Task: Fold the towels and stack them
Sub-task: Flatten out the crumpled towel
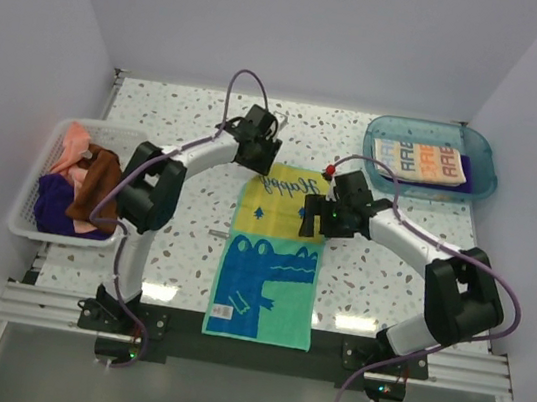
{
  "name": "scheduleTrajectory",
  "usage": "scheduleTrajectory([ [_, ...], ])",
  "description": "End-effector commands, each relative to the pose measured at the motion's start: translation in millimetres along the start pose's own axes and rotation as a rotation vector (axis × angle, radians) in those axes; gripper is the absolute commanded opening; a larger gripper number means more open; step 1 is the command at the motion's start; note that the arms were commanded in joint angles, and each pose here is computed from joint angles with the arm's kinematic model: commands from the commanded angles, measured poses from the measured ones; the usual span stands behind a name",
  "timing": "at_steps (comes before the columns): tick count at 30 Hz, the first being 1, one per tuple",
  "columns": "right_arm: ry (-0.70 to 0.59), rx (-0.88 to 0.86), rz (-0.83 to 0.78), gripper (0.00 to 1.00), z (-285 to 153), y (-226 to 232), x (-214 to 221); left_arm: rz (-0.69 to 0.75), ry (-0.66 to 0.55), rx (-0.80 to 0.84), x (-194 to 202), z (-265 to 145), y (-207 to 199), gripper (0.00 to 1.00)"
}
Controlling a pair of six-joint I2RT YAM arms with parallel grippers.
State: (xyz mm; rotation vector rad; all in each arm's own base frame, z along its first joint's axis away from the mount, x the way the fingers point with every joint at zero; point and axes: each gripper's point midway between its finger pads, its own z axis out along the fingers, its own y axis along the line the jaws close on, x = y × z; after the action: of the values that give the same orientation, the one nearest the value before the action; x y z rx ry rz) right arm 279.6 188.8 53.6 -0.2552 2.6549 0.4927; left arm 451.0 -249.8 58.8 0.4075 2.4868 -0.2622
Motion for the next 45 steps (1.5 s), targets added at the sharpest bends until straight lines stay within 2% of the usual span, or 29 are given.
scheduleTrajectory([
  [1,-0.038,-0.053,0.015,0.85,0,11,-6,0.036,-0.036,0.057,-12,15,-9,0.49],
  [6,-0.028,-0.05,0.018,0.85,3,9,1,0.033,-0.026,0.052,-8,27,-8,0.42],
  [9,-0.021,-0.042,0.019,0.85,4,6,4,0.028,-0.032,0.055,-8,29,-9,0.26],
  [11,-0.024,-0.034,0.018,0.85,3,5,5,0.032,-0.053,0.048,-14,23,-10,0.04],
  [14,-0.057,-0.005,0.017,0.85,-4,1,1,0.052,-0.111,-0.022,-28,1,-12,0.02],
  [16,-0.096,0.054,0.024,0.85,-10,-9,-3,0.086,-0.139,-0.088,-29,-16,-28,0.05],
  [20,-0.228,0.158,0.077,0.85,-33,-29,-8,0.136,-0.144,-0.161,-11,-44,-78,0.21],
  [23,-0.318,0.262,0.149,0.85,-51,-51,-3,0.155,-0.115,-0.068,25,-60,-136,0.31],
  [26,-0.4,0.321,0.229,0.85,-68,-66,7,0.12,-0.085,0.007,47,-73,-157,0.4],
  [27,-0.412,0.321,0.241,0.85,-71,-67,10,0.082,-0.113,0.048,40,-85,-163,0.42],
  [31,-0.444,0.293,0.271,0.85,-75,-67,19,0.024,-0.195,0.036,30,-108,-151,0.52],
  [35,-0.402,0.245,0.244,0.85,-68,-57,19,-0.053,-0.203,-0.028,13,-99,-109,0.61],
  [37,-0.38,0.244,0.23,0.85,-63,-56,19,-0.052,-0.193,-0.016,10,-85,-101,0.65],
  [40,-0.365,0.23,0.222,0.85,-59,-53,17,-0.003,-0.187,-0.033,8,-64,-96,0.64],
  [45,-0.349,0.241,0.219,0.85,-54,-55,20,-0.032,-0.18,-0.018,2,-37,-113,0.54],
])
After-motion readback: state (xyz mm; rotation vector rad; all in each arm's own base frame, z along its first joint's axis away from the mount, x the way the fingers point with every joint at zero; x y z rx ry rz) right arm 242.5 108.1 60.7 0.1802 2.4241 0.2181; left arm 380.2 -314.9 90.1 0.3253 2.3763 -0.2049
